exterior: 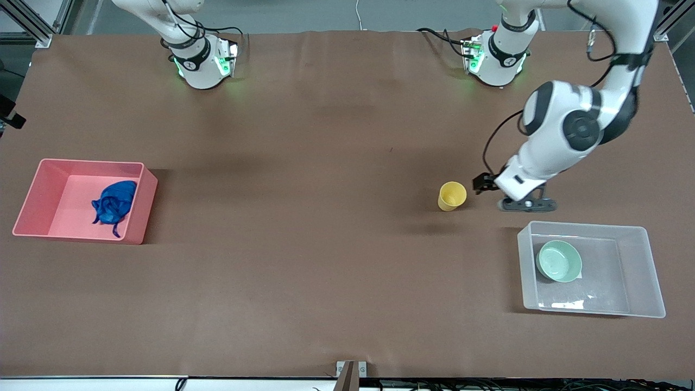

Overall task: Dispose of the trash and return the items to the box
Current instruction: 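Withdraw the right gripper while the left gripper reaches the yellow cup, then grasp the yellow cup with the left gripper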

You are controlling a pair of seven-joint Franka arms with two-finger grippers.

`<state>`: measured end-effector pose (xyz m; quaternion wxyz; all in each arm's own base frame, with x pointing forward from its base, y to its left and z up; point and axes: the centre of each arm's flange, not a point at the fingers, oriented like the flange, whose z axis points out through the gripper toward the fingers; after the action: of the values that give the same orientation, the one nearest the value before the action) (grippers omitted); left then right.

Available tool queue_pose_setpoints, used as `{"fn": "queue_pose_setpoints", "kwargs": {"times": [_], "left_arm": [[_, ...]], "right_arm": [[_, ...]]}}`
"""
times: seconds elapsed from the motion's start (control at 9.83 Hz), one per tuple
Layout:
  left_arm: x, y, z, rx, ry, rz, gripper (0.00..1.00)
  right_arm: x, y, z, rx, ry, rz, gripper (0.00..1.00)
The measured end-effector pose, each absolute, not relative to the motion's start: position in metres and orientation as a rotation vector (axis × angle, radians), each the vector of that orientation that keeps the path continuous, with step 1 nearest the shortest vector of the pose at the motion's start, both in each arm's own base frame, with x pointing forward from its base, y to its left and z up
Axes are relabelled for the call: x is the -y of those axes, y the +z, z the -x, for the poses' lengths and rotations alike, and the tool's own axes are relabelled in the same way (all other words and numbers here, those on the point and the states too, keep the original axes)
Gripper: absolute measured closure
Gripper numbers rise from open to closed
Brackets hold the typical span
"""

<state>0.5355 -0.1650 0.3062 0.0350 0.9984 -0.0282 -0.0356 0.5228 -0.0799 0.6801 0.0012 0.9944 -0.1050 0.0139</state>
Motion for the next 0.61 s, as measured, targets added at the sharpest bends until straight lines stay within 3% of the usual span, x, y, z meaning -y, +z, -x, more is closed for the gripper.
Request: {"fn": "queue_pose_setpoints", "kwargs": {"times": [0.2, 0.31, 0.61], "left_arm": [[0.182, 0.265, -0.529, 0.132, -0.193, -3.054, 0.05], [0.182, 0.251, -0.528, 0.144, -0.222, -3.057, 0.12], [0.183, 0.228, -0.529, 0.161, -0.219, -3.056, 0.59]], "right_arm": [[0.079, 0.676, -0.526, 0.314, 0.028, -3.123, 0.0], [0.077, 0.675, -0.526, 0.306, 0.021, -3.123, 0.0], [0.073, 0.669, -0.529, 0.283, 0.001, -3.118, 0.0]]}}
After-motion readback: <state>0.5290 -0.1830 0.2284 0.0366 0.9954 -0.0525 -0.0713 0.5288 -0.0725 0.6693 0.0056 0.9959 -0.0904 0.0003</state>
